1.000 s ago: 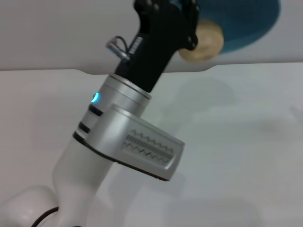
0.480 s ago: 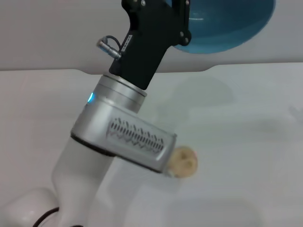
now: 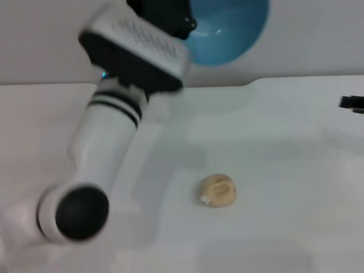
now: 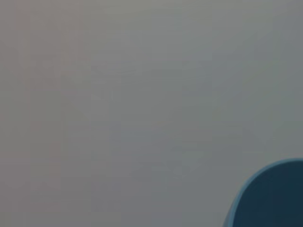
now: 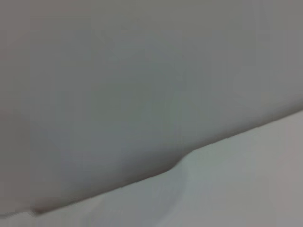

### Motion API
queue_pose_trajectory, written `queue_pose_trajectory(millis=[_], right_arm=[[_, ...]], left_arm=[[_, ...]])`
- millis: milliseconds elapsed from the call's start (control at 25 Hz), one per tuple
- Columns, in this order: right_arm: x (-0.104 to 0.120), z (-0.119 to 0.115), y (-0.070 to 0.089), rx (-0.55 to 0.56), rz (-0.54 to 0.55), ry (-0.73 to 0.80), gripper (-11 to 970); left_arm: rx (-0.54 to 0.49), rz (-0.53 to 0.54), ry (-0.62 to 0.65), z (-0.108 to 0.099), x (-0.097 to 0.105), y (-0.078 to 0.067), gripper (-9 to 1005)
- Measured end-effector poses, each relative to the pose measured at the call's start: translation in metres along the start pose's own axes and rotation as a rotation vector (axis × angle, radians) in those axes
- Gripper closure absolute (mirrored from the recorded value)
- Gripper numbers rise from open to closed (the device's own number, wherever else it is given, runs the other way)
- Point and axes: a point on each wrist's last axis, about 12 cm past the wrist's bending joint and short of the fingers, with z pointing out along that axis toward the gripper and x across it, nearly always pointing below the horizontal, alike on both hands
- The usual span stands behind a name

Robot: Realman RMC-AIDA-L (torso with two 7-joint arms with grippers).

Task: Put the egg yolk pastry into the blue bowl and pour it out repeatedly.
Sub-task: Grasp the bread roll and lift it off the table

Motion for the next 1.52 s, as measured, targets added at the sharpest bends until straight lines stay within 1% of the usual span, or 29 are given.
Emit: queue_pose_trajectory(millis=[120, 160, 200, 240, 280, 400, 480, 560, 680, 840, 920, 1040, 1160, 1240, 1360, 1520], right_arm=[[-0.004, 0.014, 0.019, -0.048, -0.081, 0.059, 618], [-0.006, 0.018, 0.026, -0.061, -0.11, 0.081, 619], [-0.007, 0.024, 0.034, -0.076, -0.143, 0.105, 621], [-0.007, 0.028, 0.04, -0.087, -0.172, 0.127, 622], [-0.007, 0.033, 0.047, -0.098, -0.204, 0.151, 624], [-0.008, 0.049, 0.068, -0.114, -0.315, 0.234, 629], [-0.007, 0.059, 0.084, -0.117, -0.394, 0.3, 632], [-0.004, 0.067, 0.095, -0.118, -0.448, 0.345, 635], [0.0, 0.078, 0.109, -0.125, -0.507, 0.397, 640], [0.005, 0.087, 0.123, -0.14, -0.541, 0.446, 646], [0.007, 0.089, 0.126, -0.143, -0.55, 0.457, 649], [0.011, 0.091, 0.129, -0.145, -0.563, 0.476, 654], [0.019, 0.096, 0.132, -0.146, -0.576, 0.52, 659], [0.027, 0.101, 0.135, -0.147, -0.591, 0.56, 662], [0.037, 0.108, 0.14, -0.144, -0.611, 0.611, 667], [0.048, 0.118, 0.146, -0.119, -0.625, 0.645, 673]], left_arm=[[0.067, -0.125, 0.189, 0.018, 0.014, 0.013, 980], [0.088, -0.177, 0.242, 0.023, 0.019, 0.02, 980], [0.112, -0.224, 0.279, 0.026, 0.023, 0.023, 980], [0.151, -0.335, 0.344, 0.03, 0.034, 0.033, 980], [0.151, -0.335, 0.344, 0.03, 0.034, 0.033, 980], [0.189, -0.461, 0.407, 0.028, 0.051, 0.047, 980], [0.212, -0.523, 0.438, 0.023, 0.062, 0.053, 980], [0.243, -0.603, 0.477, 0.017, 0.073, 0.057, 981], [0.285, -0.681, 0.531, 0.009, 0.087, 0.062, 981], [0.354, -0.731, 0.614, 0.001, 0.099, 0.065, 981], [0.384, -0.745, 0.654, -0.001, 0.101, 0.067, 981], [0.404, -0.766, 0.704, -0.004, 0.104, 0.072, 981], [0.431, -0.78, 0.768, -0.005, 0.104, 0.079, 981], [0.441, -0.774, 0.81, -0.005, 0.102, 0.084, 981], [0.441, -0.739, 0.873, -0.005, 0.096, 0.091, 981], [0.388, -0.694, 0.927, -0.009, 0.094, 0.101, 981]])
